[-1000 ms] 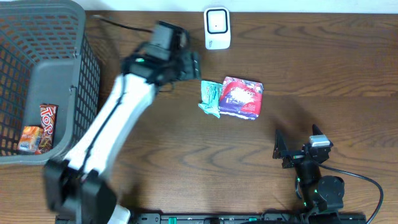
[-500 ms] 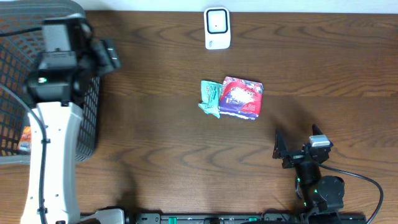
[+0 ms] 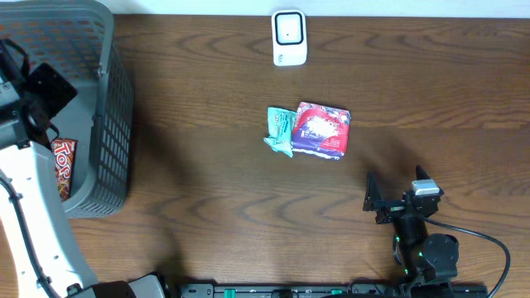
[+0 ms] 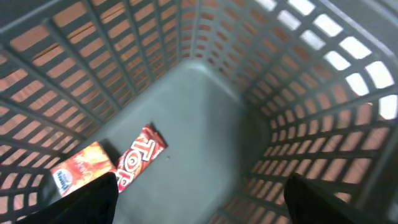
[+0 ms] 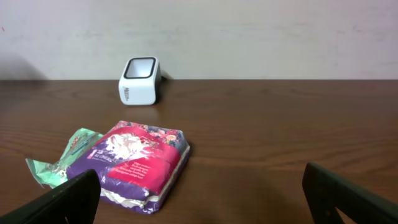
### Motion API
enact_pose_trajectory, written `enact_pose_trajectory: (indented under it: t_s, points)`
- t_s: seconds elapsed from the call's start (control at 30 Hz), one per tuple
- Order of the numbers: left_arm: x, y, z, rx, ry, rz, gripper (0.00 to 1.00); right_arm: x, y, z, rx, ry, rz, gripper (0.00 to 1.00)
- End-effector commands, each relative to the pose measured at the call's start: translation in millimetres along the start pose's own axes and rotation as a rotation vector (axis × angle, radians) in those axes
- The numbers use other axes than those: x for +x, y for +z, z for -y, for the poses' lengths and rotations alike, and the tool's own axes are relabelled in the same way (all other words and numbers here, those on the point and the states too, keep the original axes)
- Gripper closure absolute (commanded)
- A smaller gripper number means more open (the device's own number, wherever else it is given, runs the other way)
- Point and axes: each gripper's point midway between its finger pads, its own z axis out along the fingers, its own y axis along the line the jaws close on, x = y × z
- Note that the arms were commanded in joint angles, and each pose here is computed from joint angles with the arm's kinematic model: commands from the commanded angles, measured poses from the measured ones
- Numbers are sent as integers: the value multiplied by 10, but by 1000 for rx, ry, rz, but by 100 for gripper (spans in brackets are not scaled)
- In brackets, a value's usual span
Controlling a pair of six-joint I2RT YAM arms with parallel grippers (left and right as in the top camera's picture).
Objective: Scan the item barcode
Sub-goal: 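Move the left gripper back into the basket toward the red TOP bar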
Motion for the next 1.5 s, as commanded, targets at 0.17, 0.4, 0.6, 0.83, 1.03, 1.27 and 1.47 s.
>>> enact_pose_trajectory:
  t_s: [0.17,0.4,0.6,0.83,1.03,1.27,1.47]
  points:
    - [486,613,-559,-255,9,-215,15,12,0,-6,-3,-5,-2,1]
    - [1107,1076,-769,-344,96,-497,15,12,0,-6,-3,-5,-2,1]
    - [1351,1329,-839,-357,175,-600,15,12,0,-6,-3,-5,-2,1]
    - [1357,1518,-1061,-450,197,-592,16,12,0,-6,-3,-5,-2,1]
    - [1500,1725,-1035,-378,167,-636,22,12,0,-6,-3,-5,-2,1]
    - [1724,1897,-1048,-365,173,-703,22,12,0,-6,-3,-5,-2,1]
    - [1791,1893,-1067,-372,177,-732,92,12,0,-6,-3,-5,-2,1]
